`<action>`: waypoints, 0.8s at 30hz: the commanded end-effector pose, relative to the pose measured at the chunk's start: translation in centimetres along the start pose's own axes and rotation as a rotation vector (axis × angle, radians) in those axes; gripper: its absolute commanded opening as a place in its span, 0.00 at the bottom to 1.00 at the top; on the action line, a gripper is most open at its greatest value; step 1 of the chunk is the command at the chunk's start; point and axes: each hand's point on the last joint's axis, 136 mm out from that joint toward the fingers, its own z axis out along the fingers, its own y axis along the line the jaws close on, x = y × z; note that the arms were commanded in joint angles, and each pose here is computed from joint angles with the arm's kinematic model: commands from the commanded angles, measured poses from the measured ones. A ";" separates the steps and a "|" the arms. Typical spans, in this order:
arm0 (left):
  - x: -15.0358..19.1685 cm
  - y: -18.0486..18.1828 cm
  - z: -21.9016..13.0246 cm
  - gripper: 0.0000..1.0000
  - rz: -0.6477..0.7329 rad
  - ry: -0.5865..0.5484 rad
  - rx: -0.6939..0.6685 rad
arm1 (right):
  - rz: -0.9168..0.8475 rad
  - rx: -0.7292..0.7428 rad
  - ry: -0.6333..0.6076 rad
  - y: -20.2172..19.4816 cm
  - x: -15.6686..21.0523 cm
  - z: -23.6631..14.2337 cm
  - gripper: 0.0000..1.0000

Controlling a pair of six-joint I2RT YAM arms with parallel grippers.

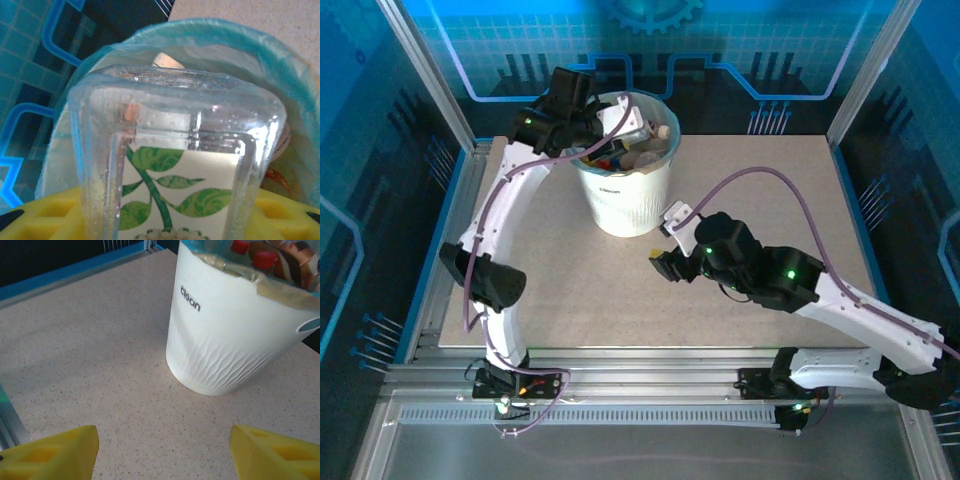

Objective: Put the plastic bottles in the bin

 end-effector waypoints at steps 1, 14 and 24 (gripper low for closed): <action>-0.2 -1.3 -0.5 0.66 0.083 0.003 0.056 | -0.025 0.005 0.024 -0.2 0.2 0.3 0.70; -2.5 1.2 -2.2 0.87 -0.001 -0.123 -0.103 | -0.041 -0.004 0.048 0.1 0.1 1.0 0.71; -5.9 5.4 -10.4 0.74 -0.517 -0.345 -0.259 | 0.183 0.048 0.034 -3.4 -1.4 0.0 0.70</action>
